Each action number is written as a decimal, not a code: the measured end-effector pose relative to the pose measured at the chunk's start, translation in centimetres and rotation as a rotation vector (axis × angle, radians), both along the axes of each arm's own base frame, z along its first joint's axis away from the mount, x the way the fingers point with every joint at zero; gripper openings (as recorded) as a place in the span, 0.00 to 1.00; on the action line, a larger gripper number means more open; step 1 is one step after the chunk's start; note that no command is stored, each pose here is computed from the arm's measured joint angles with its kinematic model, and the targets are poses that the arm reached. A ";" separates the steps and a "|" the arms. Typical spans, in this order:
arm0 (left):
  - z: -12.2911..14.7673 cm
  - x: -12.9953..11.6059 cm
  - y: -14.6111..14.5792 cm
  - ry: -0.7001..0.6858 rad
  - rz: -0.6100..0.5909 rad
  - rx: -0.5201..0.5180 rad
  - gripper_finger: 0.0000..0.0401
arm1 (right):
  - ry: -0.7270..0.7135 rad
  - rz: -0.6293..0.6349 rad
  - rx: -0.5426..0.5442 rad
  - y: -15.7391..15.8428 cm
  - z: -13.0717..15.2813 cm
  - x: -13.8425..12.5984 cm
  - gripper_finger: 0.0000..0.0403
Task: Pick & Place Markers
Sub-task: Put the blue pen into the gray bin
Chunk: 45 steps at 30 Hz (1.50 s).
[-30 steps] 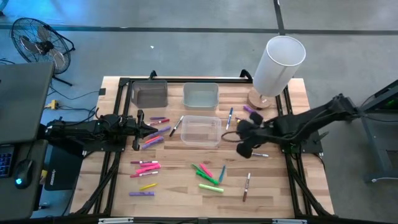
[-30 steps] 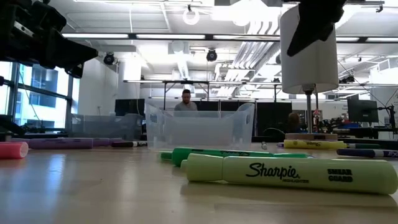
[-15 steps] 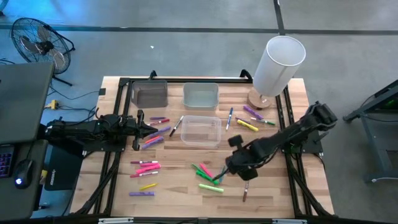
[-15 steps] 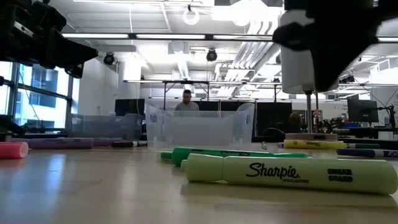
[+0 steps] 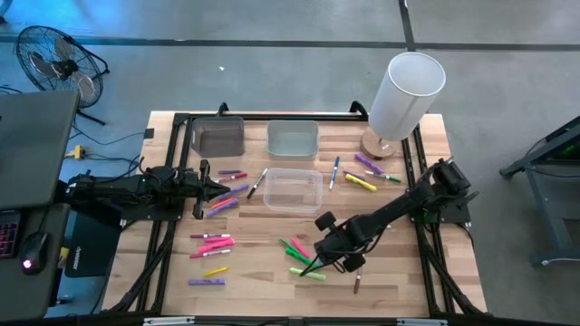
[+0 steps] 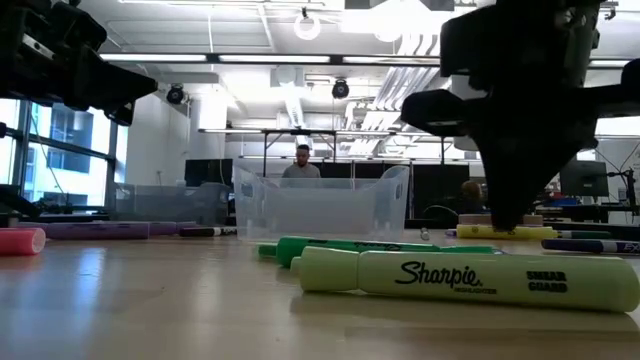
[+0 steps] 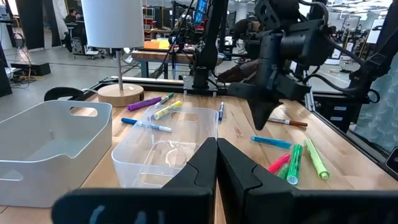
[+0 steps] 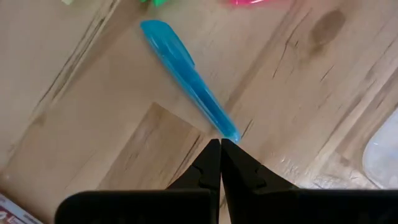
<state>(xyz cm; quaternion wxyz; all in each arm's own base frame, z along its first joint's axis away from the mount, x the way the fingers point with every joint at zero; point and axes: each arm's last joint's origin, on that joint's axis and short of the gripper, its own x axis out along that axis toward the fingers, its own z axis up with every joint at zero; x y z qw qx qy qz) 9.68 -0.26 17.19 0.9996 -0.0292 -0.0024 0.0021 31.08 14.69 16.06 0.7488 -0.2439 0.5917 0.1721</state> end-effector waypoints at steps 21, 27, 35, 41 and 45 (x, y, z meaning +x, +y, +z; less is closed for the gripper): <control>0.0 0.0 0.0 0.000 0.000 0.000 0.01 | -0.048 0.140 -0.007 0.2 0.1 0.5 0.39; 0.0 0.0 0.0 0.000 0.000 0.000 0.01 | -0.008 0.214 0.028 0.4 -1.2 1.0 0.35; 0.0 0.0 0.0 0.000 0.001 0.000 0.01 | 0.047 0.249 -0.007 0.6 -3.7 1.4 0.34; 0.0 0.0 0.0 0.000 0.001 0.000 0.01 | 0.069 0.234 -0.004 0.5 -3.9 1.3 0.22; 0.0 0.0 0.0 0.000 0.000 0.000 0.01 | 0.085 0.159 0.029 0.6 -4.0 1.1 0.07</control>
